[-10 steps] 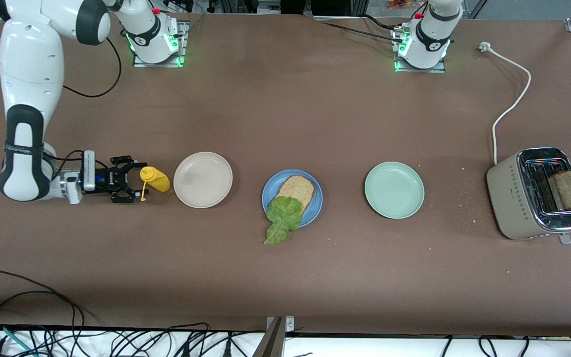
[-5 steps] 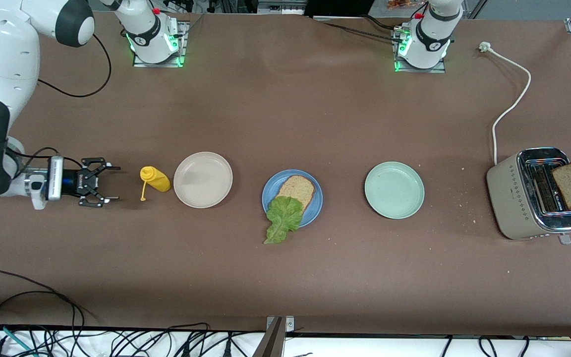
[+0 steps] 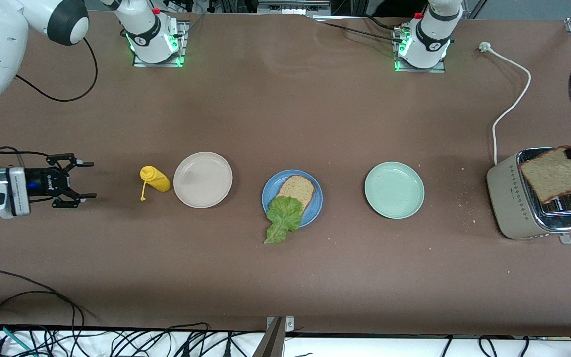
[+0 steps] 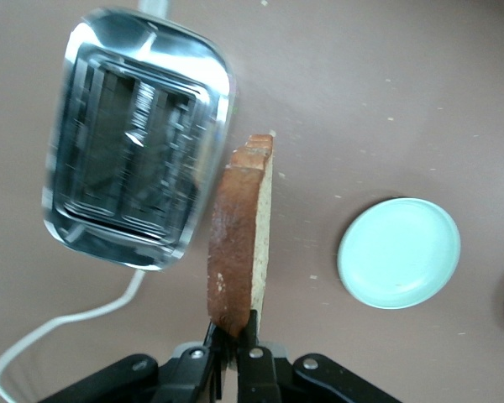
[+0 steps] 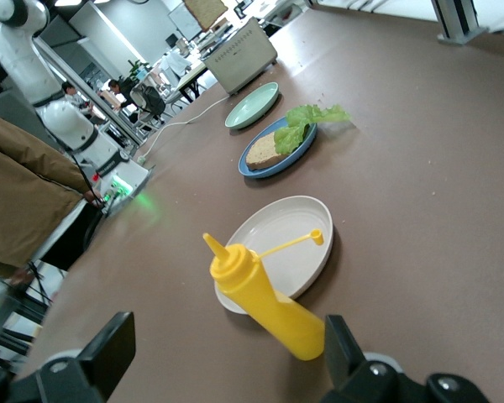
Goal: Make sandwich in blue plate with both arms
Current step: 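Draw back the right gripper while the left gripper carries the toast to the plate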
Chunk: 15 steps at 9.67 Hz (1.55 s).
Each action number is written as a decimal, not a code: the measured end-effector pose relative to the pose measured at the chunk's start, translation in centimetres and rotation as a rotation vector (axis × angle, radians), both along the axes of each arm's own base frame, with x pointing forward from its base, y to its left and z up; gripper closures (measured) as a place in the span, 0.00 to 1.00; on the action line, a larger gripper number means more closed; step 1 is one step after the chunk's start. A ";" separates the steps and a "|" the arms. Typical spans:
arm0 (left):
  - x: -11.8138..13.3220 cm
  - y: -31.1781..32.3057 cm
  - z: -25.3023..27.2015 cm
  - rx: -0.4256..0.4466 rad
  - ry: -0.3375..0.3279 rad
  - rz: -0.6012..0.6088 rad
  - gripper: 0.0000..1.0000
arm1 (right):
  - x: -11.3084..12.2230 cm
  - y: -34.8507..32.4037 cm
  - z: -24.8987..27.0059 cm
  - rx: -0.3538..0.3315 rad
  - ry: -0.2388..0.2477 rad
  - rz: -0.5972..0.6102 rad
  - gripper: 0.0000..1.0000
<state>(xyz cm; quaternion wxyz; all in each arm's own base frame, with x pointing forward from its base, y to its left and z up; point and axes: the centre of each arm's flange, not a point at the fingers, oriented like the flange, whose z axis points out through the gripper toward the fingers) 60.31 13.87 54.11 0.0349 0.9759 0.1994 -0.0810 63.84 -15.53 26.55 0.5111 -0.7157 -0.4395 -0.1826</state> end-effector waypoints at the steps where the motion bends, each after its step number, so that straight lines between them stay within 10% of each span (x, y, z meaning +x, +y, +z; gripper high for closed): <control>1: 0.6 -3.7 -0.1 -0.017 0.012 0.051 0.92 | 0.4 0.1 1.3 -0.020 0.064 -0.017 0.00; 4: 1.5 -11.5 -0.2 -0.144 0.041 0.216 0.92 | 1.5 2.3 5.4 -0.164 0.229 -0.054 0.00; 10: 4.3 -31.2 -4.9 -0.208 -0.019 0.481 0.92 | 0.8 9.1 17.5 -0.771 0.509 -0.327 0.00; 15: 5.5 -40.7 -7.9 -0.354 -0.128 0.615 0.92 | -5.0 15.8 22.2 -1.165 0.599 -0.600 0.00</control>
